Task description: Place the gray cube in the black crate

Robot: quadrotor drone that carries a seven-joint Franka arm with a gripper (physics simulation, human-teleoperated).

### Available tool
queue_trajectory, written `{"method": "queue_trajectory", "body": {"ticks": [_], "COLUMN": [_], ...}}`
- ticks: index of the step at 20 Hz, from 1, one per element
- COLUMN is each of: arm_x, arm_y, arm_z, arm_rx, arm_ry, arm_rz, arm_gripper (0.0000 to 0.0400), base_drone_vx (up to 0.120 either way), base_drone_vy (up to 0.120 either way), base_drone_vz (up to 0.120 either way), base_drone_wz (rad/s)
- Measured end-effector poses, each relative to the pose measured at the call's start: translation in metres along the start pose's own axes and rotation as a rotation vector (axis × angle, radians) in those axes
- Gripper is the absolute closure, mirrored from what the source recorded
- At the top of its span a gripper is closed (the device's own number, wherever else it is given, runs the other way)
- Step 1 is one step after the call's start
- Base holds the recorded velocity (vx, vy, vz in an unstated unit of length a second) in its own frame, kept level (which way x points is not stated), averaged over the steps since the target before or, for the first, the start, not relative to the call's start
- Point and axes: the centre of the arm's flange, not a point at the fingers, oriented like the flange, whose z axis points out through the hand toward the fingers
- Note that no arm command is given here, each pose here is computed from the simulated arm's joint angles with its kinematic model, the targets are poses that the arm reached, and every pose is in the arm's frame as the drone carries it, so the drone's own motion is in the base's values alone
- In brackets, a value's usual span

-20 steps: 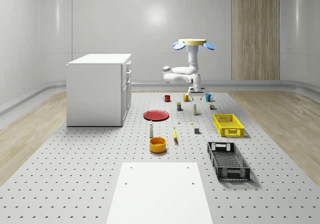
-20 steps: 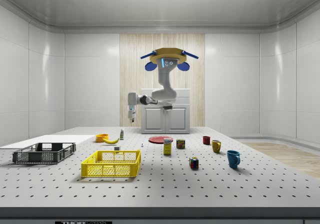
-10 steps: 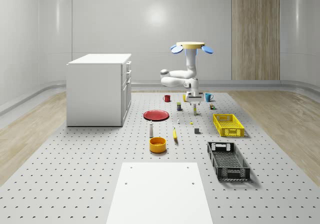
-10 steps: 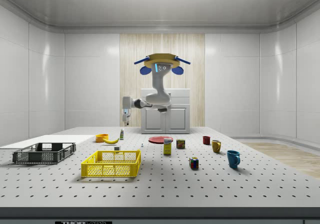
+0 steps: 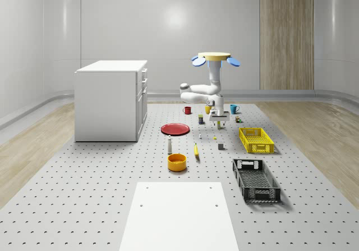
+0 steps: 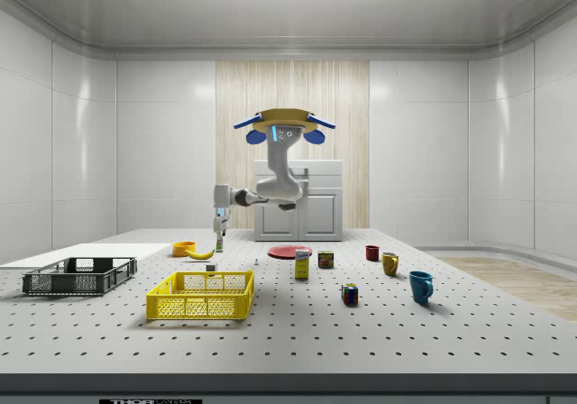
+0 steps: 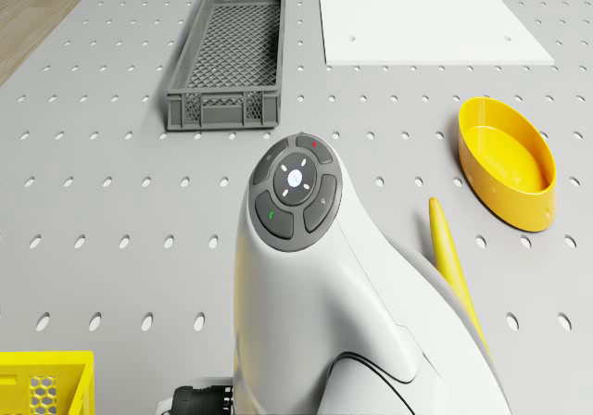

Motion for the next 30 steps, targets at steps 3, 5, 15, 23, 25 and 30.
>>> {"method": "queue_trajectory", "body": {"ticks": [3, 5, 15, 23, 25, 30], "arm_x": [0.000, 0.000, 0.000, 0.000, 0.000, 0.003], "arm_y": [0.000, 0.000, 0.000, 0.000, 0.000, -0.003], "arm_z": [0.000, 0.000, 0.000, 0.003, 0.009, 0.026], "arm_rx": [0.000, 0.000, 0.000, 0.000, 0.000, 0.000], "arm_ry": [0.000, 0.000, 0.000, 0.000, 0.000, 0.000], "arm_rz": [0.000, 0.000, 0.000, 0.000, 0.000, 0.000], "arm_gripper": [0.0000, 0.0000, 0.0000, 0.0000, 0.0000, 0.0000], "base_drone_vx": [0.120, 0.060, 0.000, 0.000, 0.000, 0.000], "base_drone_vy": [0.093, 0.000, -0.016, 0.000, 0.000, 0.000], "base_drone_vz": [0.000, 0.000, -0.116, -0.110, 0.000, 0.000], "base_drone_wz": [0.000, 0.000, 0.000, 0.000, 0.000, 0.000]}}
